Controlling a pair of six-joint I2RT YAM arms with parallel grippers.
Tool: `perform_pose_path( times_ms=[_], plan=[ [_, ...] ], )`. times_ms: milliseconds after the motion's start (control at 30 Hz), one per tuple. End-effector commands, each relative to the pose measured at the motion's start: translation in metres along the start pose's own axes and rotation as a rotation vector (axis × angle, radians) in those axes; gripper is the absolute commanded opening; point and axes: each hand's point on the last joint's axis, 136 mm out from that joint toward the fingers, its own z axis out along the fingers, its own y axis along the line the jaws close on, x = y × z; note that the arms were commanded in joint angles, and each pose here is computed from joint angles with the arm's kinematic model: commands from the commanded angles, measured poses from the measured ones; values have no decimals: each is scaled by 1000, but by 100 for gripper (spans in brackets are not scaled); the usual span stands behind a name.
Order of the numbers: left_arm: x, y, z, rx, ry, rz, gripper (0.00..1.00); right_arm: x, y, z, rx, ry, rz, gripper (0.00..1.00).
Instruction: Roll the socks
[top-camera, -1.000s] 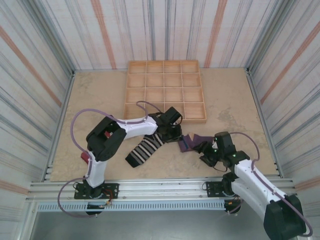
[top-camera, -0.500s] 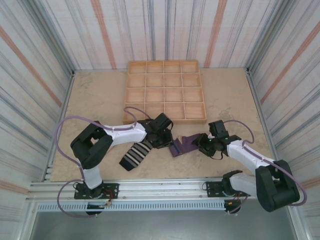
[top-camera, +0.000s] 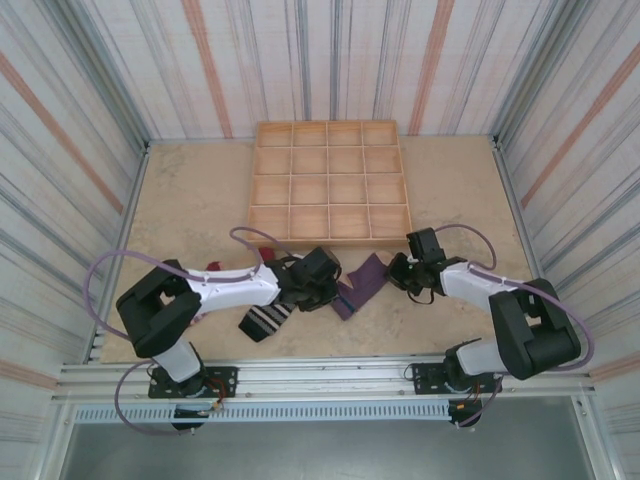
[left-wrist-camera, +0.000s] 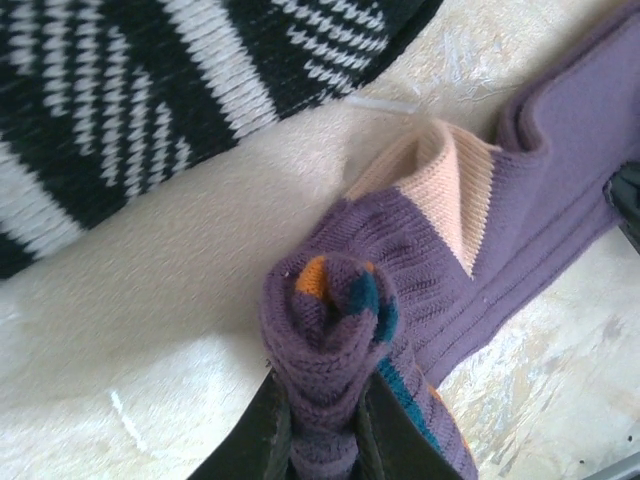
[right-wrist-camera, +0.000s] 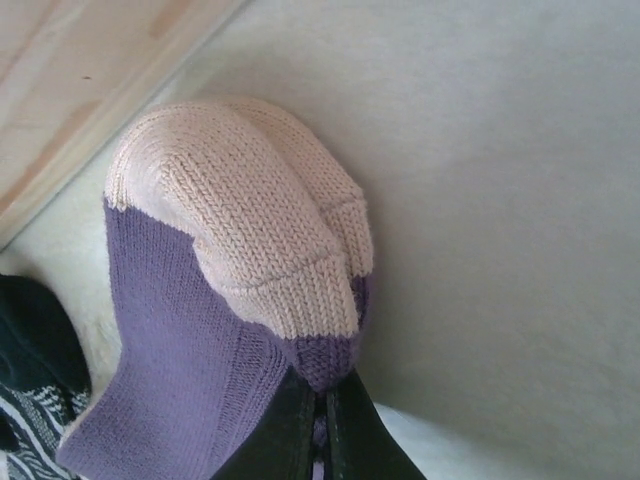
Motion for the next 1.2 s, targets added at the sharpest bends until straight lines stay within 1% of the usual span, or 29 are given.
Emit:
perform_pose_path(
  times_ms=[0, 33, 67, 100, 167, 200, 300, 367, 467, 567, 633, 767, 867, 1033, 1167],
  plan=[
    [-7, 18, -5, -58, -68, -71, 0, 3, -19, 7, 86, -16, -66, 9],
    [-6, 19, -5, -64, -68, -81, 0, 1, -14, 6, 68, -26, -92, 12],
    [-5, 20, -5, -65, -67, -95, 0, 0, -5, 3, 38, -30, -137, 17],
    [-3, 21, -5, -69, -66, -108, 0, -1, 3, -1, 20, -36, -188, 26],
    [-2, 22, -5, -81, -67, -122, 0, 0, 17, -12, 6, -58, -297, 49],
    [-2, 23, -5, -85, -65, -128, 0, 2, 25, -19, -7, -72, -356, 57],
    [-1, 24, -6, -104, -55, -135, 0, 12, 39, -38, -36, -121, -489, 72],
    [1, 22, -7, -110, -45, -135, 0, 26, 49, -47, -80, -143, -572, 76],
    [2, 20, -8, -114, -32, -134, 0, 52, 56, -59, -82, -198, -745, 78],
    [3, 17, -9, -108, -23, -137, 0, 77, 59, -65, -114, -254, -875, 76],
    [4, 16, -8, -108, -10, -136, 0, 93, 60, -66, -133, -290, -965, 75],
    [4, 12, -7, -106, 15, -134, 0, 118, 66, -68, -121, -376, -1143, 75],
    [4, 11, -7, -100, 30, -140, 0, 135, 73, -63, -107, -391, -1256, 72],
    [3, 13, -6, -100, 53, -152, 0, 154, 81, -47, -73, -407, -1373, 70],
    [3, 13, -4, -96, 64, -158, 0, 157, 86, -36, -49, -428, -1408, 68]
  ],
)
